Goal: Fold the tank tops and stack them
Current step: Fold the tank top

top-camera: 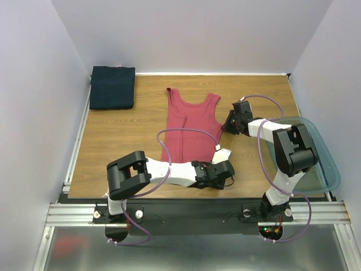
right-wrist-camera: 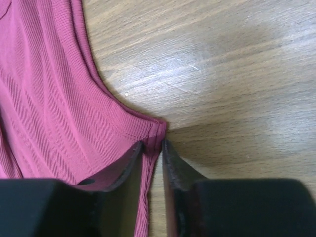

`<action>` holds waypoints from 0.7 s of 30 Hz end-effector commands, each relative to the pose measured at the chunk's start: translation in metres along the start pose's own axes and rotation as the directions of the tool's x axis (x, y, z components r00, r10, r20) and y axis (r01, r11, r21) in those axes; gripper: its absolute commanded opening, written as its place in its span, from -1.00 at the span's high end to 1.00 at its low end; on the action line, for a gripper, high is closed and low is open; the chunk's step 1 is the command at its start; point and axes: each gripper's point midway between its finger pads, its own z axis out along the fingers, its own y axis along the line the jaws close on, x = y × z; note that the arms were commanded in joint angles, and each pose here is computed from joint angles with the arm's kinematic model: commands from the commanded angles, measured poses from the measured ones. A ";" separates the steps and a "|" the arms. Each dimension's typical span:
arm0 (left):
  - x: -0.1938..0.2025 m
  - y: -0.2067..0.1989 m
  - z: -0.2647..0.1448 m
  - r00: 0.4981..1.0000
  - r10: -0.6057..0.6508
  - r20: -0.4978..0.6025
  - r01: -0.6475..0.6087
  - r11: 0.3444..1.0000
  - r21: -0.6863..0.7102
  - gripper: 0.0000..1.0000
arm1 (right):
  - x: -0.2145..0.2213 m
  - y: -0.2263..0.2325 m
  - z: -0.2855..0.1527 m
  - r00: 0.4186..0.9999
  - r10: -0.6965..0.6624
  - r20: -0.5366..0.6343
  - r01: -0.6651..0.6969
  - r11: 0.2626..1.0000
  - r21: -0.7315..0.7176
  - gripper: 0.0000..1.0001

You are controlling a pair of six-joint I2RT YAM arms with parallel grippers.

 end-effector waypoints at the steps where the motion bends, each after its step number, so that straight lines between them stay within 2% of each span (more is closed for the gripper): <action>1: -0.004 -0.004 0.004 1.000 0.017 0.017 -0.016 0.999 -0.031 0.18 | -0.015 0.004 0.005 0.999 0.012 0.045 -0.011 1.000 -0.008 0.50; 5: 0.001 -0.005 0.012 1.000 0.029 0.004 -0.029 0.999 -0.046 0.19 | -0.018 0.003 0.002 0.998 0.011 0.060 -0.011 1.000 -0.002 0.61; 8: 0.005 -0.002 0.016 0.999 0.034 -0.002 -0.034 0.997 -0.068 0.27 | -0.022 0.002 -0.002 0.997 0.005 0.078 -0.005 1.000 0.005 0.67; 11: 0.005 -0.005 0.012 0.999 0.040 0.003 -0.040 0.997 -0.071 0.70 | -0.028 0.000 -0.008 0.994 0.001 0.108 -0.003 1.000 0.019 0.79; 13: 0.003 -0.007 0.010 0.999 0.042 0.011 -0.041 0.997 -0.068 0.83 | -0.029 -0.002 -0.011 0.993 -0.002 0.119 -0.002 1.000 0.029 0.82; 14: 0.001 -0.011 0.008 0.999 0.046 0.013 -0.045 0.997 -0.062 1.00 | -0.031 -0.005 -0.013 0.992 -0.002 0.128 -0.003 0.999 0.038 0.85; 21: -0.002 -0.042 -0.009 0.997 0.063 0.037 -0.064 0.998 0.018 1.00 | -0.039 -0.029 -0.034 0.985 -0.010 0.169 -0.011 0.993 0.119 0.96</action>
